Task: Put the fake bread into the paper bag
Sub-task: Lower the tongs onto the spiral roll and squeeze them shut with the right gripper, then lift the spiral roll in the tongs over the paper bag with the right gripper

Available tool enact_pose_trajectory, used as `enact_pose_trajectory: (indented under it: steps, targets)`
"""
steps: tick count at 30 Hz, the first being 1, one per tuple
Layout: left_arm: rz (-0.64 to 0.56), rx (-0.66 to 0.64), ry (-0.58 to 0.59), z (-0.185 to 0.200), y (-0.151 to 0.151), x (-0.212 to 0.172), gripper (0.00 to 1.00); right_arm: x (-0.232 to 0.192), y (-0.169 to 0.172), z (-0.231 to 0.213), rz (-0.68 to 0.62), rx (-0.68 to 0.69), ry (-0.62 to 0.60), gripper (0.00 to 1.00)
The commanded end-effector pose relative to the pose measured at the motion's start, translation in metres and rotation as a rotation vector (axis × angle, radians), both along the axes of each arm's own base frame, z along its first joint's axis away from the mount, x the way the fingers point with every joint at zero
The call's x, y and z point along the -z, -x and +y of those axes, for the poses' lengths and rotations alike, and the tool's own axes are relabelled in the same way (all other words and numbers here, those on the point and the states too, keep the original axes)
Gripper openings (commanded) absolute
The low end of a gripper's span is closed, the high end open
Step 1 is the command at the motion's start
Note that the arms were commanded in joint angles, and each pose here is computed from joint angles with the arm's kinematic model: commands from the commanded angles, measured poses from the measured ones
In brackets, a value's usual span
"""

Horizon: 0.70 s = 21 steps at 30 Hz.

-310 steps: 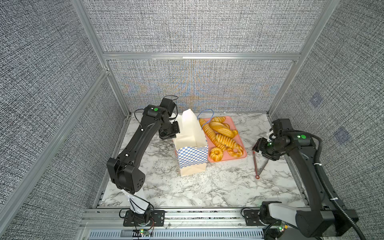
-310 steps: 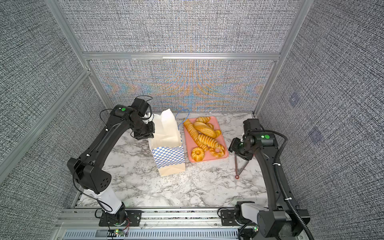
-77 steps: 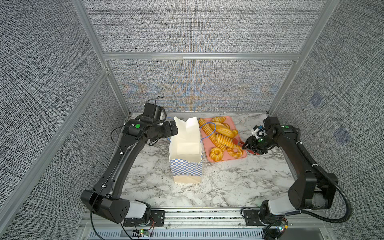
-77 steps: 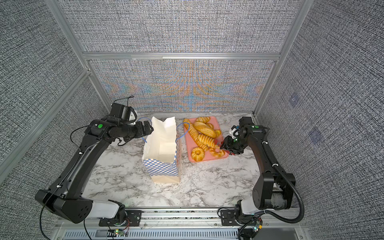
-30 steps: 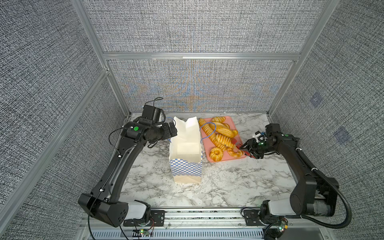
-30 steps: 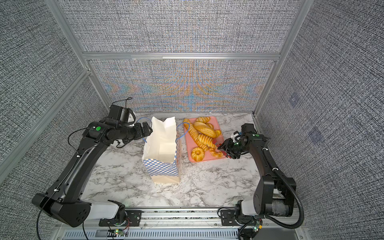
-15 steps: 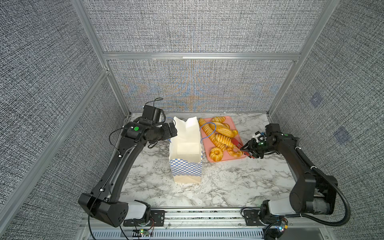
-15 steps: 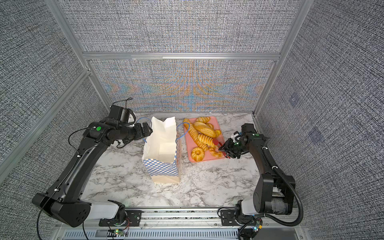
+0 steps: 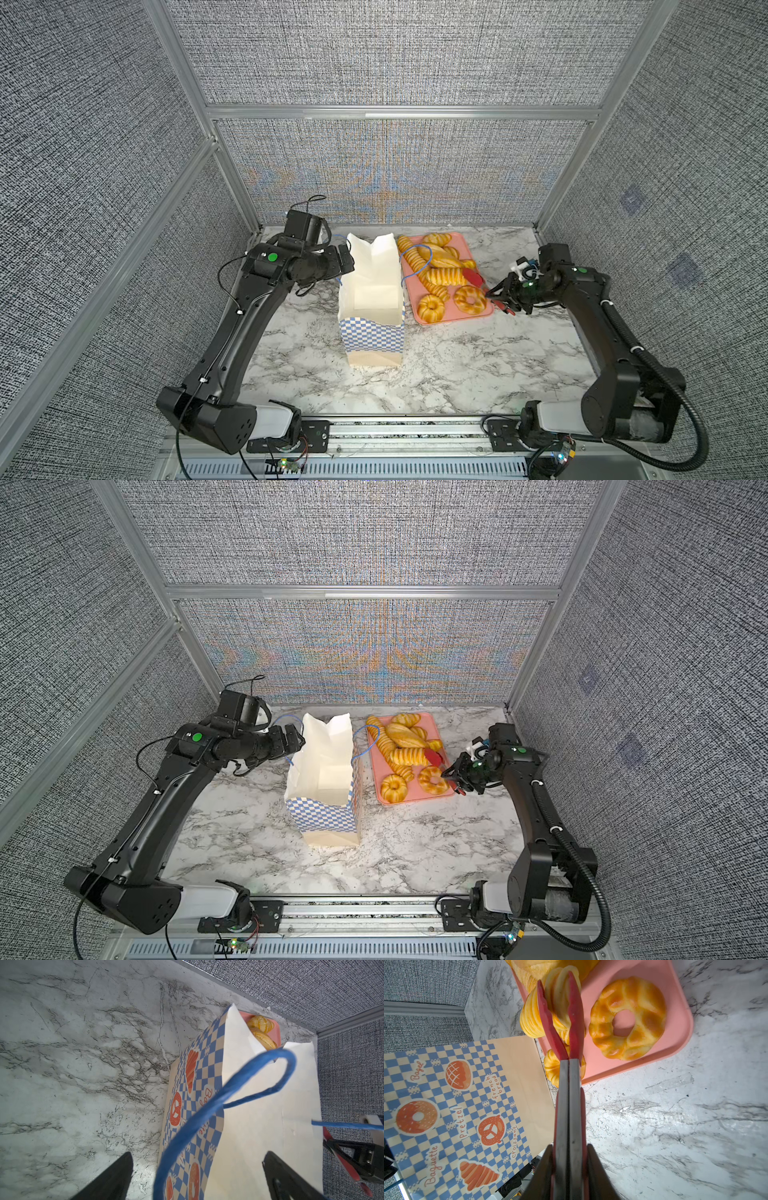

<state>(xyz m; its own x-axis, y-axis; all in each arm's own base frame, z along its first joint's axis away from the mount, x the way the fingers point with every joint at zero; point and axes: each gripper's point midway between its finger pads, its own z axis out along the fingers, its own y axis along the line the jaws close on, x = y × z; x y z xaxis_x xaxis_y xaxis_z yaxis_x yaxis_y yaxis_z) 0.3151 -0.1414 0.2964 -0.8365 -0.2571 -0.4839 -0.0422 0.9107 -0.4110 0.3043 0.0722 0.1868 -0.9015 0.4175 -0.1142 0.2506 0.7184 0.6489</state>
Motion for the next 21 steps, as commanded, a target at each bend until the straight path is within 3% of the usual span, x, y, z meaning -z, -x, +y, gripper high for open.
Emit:
enact_pose_trajectory:
  steps: [1,21]
  targets:
    - [-0.027,-0.014,0.004,0.001,-0.005,-0.006,0.98,-0.013,0.003,0.003,-0.023,-0.019,-0.022,0.18]
    - [-0.034,0.027,0.06,-0.01,-0.004,-0.01,0.92,-0.095,-0.006,0.005,-0.21,-0.03,-0.021,0.16]
